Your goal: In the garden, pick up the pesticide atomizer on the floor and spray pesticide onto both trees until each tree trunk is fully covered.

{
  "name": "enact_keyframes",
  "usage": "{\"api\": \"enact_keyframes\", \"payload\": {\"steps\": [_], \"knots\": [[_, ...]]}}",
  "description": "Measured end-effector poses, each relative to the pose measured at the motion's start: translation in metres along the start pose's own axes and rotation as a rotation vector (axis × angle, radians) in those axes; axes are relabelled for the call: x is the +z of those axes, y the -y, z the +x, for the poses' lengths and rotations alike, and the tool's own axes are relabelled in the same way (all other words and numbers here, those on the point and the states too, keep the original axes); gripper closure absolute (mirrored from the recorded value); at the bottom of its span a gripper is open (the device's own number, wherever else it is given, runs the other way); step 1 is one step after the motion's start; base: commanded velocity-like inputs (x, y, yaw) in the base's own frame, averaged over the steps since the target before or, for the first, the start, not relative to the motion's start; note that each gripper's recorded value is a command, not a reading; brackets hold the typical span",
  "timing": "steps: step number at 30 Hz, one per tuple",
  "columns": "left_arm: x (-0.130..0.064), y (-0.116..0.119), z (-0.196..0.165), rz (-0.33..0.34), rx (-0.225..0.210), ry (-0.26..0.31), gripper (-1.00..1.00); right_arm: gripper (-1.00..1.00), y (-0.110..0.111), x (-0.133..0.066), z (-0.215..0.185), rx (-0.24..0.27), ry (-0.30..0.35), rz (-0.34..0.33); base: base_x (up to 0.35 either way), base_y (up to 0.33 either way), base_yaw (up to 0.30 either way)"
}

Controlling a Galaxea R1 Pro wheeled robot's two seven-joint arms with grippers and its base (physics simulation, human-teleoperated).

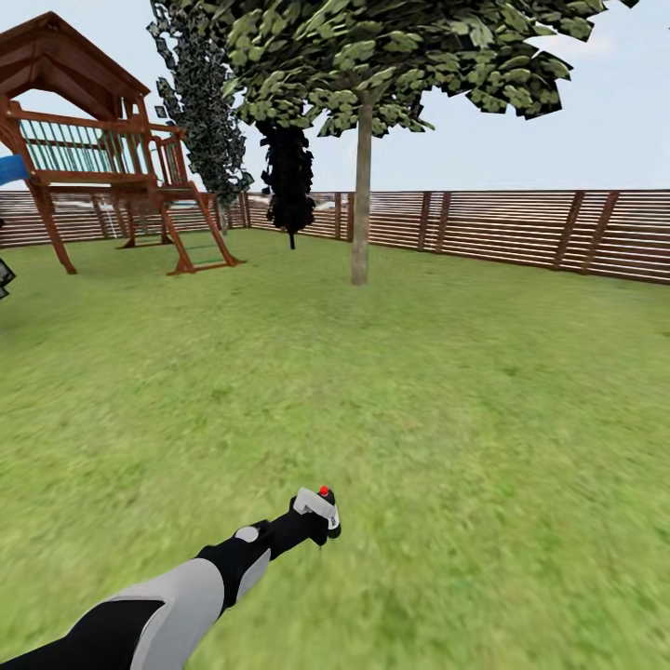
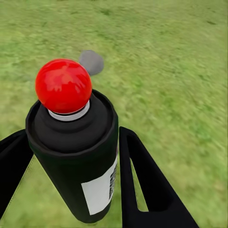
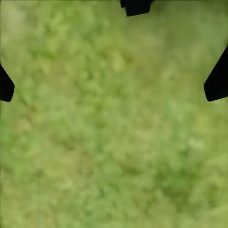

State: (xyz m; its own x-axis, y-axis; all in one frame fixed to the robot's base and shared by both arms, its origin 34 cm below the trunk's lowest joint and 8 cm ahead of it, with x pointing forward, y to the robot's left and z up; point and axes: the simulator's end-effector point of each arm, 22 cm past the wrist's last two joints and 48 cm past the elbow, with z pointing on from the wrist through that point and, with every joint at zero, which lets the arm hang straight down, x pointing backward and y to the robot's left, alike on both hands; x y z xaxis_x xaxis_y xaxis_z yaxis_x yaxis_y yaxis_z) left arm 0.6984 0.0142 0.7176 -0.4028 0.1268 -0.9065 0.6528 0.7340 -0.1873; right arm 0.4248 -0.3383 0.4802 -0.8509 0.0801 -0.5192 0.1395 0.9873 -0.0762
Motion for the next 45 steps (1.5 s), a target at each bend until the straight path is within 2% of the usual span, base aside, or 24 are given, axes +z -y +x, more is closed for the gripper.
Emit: {"api": "enact_keyframes", "payload": {"steps": [45], "knots": [[0.0,0.0,0.0,0.0,0.0,0.0,1.0,-1.0,-0.0007,-0.0001,0.0003,0.0,-0.001,-0.001,0.348,0.0,0.0]]}}
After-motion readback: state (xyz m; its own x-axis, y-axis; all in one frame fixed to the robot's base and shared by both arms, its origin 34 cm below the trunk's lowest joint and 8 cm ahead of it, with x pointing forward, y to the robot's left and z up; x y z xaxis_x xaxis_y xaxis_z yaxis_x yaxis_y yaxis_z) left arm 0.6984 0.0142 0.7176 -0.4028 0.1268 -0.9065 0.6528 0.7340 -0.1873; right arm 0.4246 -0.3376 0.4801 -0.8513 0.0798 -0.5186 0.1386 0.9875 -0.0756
